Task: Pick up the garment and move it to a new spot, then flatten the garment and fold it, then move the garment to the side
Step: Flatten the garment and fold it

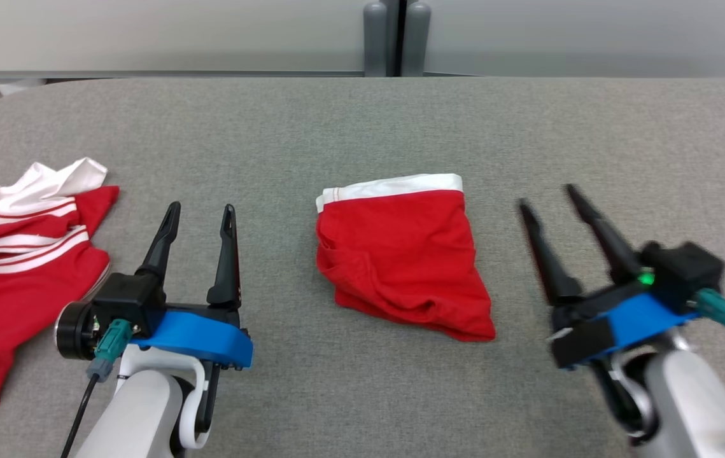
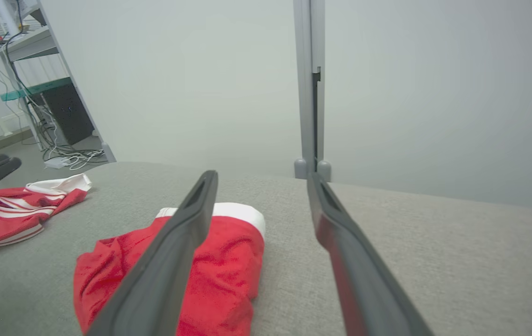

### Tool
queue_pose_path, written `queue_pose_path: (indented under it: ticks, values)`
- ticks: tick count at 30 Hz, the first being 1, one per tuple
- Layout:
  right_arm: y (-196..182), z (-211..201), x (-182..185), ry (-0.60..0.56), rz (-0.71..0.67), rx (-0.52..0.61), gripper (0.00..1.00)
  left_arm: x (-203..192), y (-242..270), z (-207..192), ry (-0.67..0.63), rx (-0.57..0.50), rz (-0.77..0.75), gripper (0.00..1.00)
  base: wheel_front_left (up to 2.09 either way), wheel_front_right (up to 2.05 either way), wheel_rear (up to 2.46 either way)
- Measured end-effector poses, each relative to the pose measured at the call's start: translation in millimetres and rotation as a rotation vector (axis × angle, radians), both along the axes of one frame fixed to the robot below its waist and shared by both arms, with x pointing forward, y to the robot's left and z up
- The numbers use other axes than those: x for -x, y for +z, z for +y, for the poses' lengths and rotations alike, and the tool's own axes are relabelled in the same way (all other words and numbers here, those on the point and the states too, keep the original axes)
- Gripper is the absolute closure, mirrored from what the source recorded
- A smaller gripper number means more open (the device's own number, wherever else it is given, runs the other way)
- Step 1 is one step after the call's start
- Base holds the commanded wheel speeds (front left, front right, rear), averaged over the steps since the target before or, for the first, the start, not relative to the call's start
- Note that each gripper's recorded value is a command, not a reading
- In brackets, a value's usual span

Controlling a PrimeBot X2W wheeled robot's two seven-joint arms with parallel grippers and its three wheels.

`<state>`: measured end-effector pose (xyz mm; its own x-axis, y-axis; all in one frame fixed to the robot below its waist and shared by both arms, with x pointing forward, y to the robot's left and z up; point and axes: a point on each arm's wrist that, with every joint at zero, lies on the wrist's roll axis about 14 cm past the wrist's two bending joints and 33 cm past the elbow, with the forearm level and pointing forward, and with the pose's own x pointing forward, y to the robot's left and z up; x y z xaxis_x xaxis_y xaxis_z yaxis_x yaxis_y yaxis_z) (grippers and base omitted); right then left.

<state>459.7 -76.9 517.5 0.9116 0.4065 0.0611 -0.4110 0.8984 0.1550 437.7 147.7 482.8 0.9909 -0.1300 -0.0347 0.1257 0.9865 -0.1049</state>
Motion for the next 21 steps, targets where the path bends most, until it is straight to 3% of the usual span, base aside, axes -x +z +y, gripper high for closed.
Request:
queue_pose_path:
  ticks: [4, 9, 21]
  values:
    - [-3, -67, 6, -0.189, 0.009, 0.032, 0.00, 1, -1, -1, -0.006, -0.018, 0.005, 0.00, 0.00, 0.00, 0.00]
    - [-14, -119, 27, -0.332, 0.060, 0.072, 0.00, 3, 1, -3, -0.022, -0.043, 0.006, 0.00, 0.00, 0.00, 0.00]
    - [-7, -129, 47, -0.385, 0.065, 0.073, 0.00, 13, -2, -7, -0.032, -0.050, 0.030, 0.00, 0.00, 0.00, 0.00]
